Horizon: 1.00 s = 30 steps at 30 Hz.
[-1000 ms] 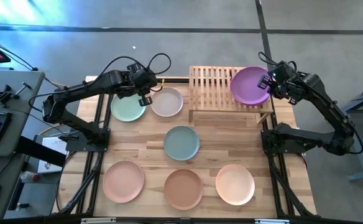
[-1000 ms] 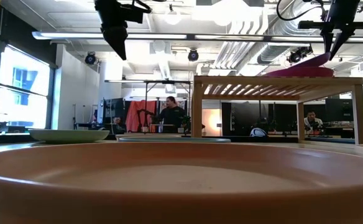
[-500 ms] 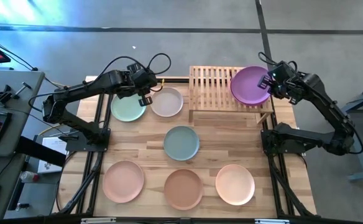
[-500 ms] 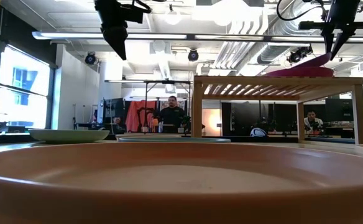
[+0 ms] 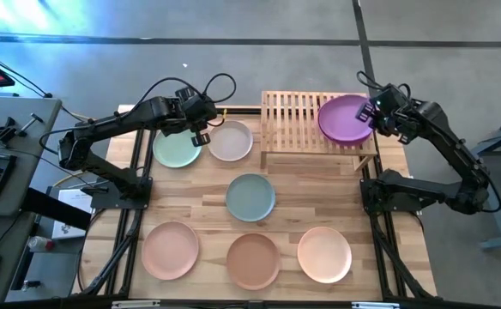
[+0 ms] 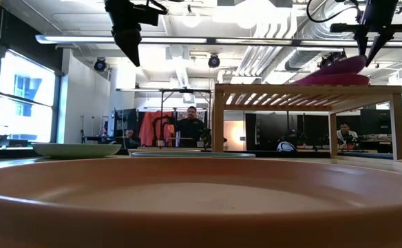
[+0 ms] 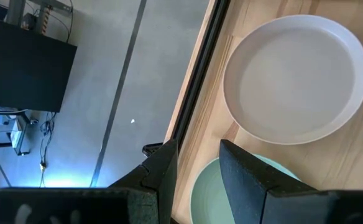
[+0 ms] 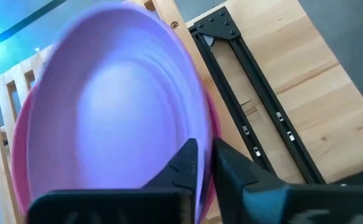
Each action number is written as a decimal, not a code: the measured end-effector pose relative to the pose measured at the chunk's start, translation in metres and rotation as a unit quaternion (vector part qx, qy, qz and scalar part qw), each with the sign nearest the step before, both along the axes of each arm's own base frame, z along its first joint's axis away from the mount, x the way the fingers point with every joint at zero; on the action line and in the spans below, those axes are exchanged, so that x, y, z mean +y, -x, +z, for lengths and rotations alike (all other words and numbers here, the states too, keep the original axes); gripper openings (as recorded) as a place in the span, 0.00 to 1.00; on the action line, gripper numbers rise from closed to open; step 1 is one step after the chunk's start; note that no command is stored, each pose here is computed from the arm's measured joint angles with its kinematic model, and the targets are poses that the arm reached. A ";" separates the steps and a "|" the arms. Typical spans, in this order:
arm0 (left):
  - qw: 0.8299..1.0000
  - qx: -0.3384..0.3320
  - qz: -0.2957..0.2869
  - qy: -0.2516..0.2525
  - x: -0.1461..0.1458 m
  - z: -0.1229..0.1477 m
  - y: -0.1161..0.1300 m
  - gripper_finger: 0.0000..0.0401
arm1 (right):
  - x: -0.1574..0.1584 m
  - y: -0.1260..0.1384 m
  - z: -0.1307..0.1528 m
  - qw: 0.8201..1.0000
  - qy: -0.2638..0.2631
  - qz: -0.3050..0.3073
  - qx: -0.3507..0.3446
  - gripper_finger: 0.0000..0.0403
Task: Place and stack plates onto a shelf
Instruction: Stack the purple plate on the pink plate on the shelf, then stack the green plate on the purple plate on the shelf
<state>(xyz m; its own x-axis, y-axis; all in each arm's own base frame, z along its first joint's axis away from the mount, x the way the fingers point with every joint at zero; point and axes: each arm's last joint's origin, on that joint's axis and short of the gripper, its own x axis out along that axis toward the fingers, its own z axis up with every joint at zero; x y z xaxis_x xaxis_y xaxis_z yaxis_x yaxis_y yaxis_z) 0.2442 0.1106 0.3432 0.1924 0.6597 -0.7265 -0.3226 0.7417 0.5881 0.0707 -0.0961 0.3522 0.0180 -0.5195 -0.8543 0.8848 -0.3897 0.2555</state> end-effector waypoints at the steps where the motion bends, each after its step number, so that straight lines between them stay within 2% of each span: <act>1: 1.000 0.000 0.000 0.000 0.000 0.000 0.000 0.28 | 0.000 0.000 0.000 1.000 0.000 0.004 0.004 0.12; 8: 1.000 0.000 0.000 0.000 0.000 0.000 0.000 0.28 | 0.000 0.000 0.000 1.000 0.002 0.018 0.016 0.27; 13: 1.000 0.000 0.000 0.000 0.000 0.000 0.000 0.28 | 0.000 -0.001 0.000 0.998 -0.002 0.064 0.026 0.29; 18: 1.000 0.000 0.000 0.000 0.000 0.000 0.000 0.28 | 0.000 -0.004 0.002 0.992 -0.007 0.129 0.004 0.29; 22: 1.000 0.000 0.000 0.000 0.000 0.000 0.000 0.28 | 0.000 -0.009 0.005 0.979 0.001 0.202 -0.030 0.29; 30: 1.000 0.000 0.000 0.000 0.000 0.000 0.000 0.28 | 0.001 -0.017 0.009 0.938 0.002 0.335 -0.090 0.29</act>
<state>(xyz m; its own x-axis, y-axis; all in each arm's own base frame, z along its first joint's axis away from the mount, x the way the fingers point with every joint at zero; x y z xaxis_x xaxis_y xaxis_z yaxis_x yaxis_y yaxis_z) 0.2442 0.1106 0.3431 0.1923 0.6596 -0.7266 -0.3224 0.7418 0.5881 0.0879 -0.0952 0.3608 0.4846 -0.3445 -0.8040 0.8735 0.2392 0.4240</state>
